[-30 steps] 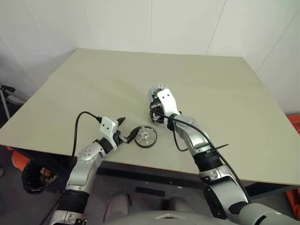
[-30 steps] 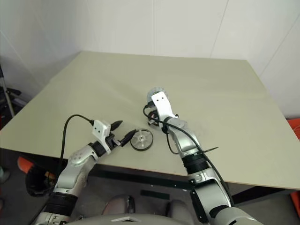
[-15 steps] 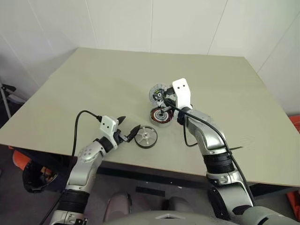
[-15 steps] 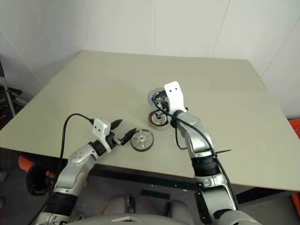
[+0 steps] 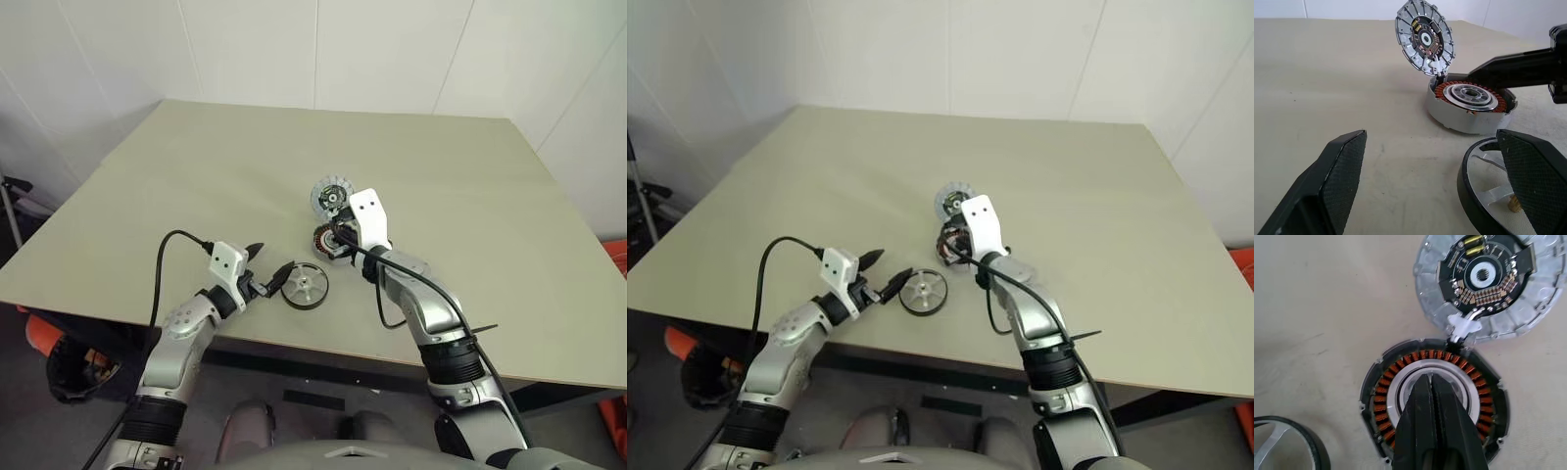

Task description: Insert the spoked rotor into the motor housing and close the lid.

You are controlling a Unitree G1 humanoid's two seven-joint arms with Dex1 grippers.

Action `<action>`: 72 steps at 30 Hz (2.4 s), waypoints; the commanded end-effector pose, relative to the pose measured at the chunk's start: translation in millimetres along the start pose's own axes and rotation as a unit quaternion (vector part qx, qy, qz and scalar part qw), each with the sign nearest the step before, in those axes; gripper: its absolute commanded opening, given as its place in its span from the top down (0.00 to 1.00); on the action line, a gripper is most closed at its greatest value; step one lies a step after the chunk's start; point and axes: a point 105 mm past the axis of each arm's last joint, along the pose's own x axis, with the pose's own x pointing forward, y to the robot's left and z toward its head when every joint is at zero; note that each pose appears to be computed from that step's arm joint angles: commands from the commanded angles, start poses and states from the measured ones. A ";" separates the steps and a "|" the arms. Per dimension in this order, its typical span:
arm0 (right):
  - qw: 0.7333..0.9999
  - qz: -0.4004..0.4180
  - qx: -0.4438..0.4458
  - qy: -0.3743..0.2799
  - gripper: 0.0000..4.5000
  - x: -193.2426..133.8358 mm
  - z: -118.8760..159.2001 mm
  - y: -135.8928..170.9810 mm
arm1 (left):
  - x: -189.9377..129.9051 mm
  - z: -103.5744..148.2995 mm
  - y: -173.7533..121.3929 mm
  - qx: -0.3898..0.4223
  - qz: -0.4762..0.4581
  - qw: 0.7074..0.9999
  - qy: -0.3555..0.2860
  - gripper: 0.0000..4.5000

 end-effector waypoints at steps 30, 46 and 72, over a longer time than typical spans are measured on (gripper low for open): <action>0.994 0.048 0.001 -0.094 1.00 -70.9 20.0 7.0 | -0.5 18.8 1.6 0.011 -0.011 0.999 -0.030 0.00; 0.994 0.036 0.030 -0.097 1.00 -95.0 11.4 4.6 | -35.8 29.7 -2.1 -0.243 -0.089 0.964 0.055 0.00; 0.993 0.042 0.016 -0.110 1.00 -112.0 18.2 -0.7 | -19.3 6.5 -20.2 -0.464 -0.074 0.860 0.197 0.00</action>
